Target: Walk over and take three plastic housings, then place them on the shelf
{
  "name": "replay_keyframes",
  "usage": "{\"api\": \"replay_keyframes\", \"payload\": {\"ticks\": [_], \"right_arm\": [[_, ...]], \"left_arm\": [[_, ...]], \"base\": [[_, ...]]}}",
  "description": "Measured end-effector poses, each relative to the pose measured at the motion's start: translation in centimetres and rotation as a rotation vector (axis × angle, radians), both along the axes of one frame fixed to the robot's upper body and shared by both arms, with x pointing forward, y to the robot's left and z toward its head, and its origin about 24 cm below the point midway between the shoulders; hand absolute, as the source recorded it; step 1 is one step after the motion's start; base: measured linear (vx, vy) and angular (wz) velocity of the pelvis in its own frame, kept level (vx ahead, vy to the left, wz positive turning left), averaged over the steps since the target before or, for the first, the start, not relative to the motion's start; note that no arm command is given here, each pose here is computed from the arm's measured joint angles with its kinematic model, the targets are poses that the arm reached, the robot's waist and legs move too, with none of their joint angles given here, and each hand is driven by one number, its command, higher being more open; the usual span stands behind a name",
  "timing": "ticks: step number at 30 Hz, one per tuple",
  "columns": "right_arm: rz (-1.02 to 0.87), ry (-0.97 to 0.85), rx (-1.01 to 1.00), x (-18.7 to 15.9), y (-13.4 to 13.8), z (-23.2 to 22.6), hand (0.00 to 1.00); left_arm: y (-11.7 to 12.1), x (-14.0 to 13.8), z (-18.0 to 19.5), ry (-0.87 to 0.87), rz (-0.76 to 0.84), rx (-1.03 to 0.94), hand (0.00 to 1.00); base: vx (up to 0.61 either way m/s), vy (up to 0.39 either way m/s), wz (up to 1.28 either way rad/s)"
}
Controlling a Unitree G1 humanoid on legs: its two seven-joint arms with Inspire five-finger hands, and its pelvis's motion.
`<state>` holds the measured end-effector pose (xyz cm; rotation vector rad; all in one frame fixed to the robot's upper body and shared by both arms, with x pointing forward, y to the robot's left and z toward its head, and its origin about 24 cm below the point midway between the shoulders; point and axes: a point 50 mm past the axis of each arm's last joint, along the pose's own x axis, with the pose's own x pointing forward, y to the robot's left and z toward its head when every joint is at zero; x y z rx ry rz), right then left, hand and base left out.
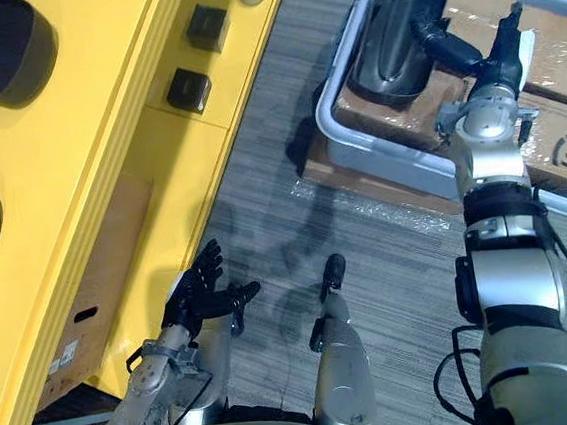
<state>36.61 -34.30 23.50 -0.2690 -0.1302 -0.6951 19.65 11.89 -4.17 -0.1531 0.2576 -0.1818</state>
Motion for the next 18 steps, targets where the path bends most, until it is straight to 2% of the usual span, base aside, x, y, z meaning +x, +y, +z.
{"api": "replay_keyframes", "payload": {"ticks": [10,14,15,18], "right_arm": [[-0.222,0.024,0.058,-1.2,-2.6,3.0,1.0],[-0.266,0.07,0.117,-1.4,-2.9,2.4,1.0],[-0.271,0.091,0.124,-1.4,-2.9,2.2,0.0],[-0.274,0.146,0.123,-1.4,-3.0,1.8,0.0]], "left_arm": [[-2.0,0.1,-0.5,0.014,0.045,-0.087,1.0],[-2.7,0.1,-0.4,0.016,0.057,-0.116,1.0],[-2.9,0.1,-0.3,0.012,0.069,-0.144,1.0],[-2.9,0.1,-0.2,0.009,0.076,-0.153,1.0]], "base": [[-0.08,0.064,0.01],[-0.08,0.041,0.05],[-0.09,0.041,0.05],[-0.1,0.03,0.04]]}}
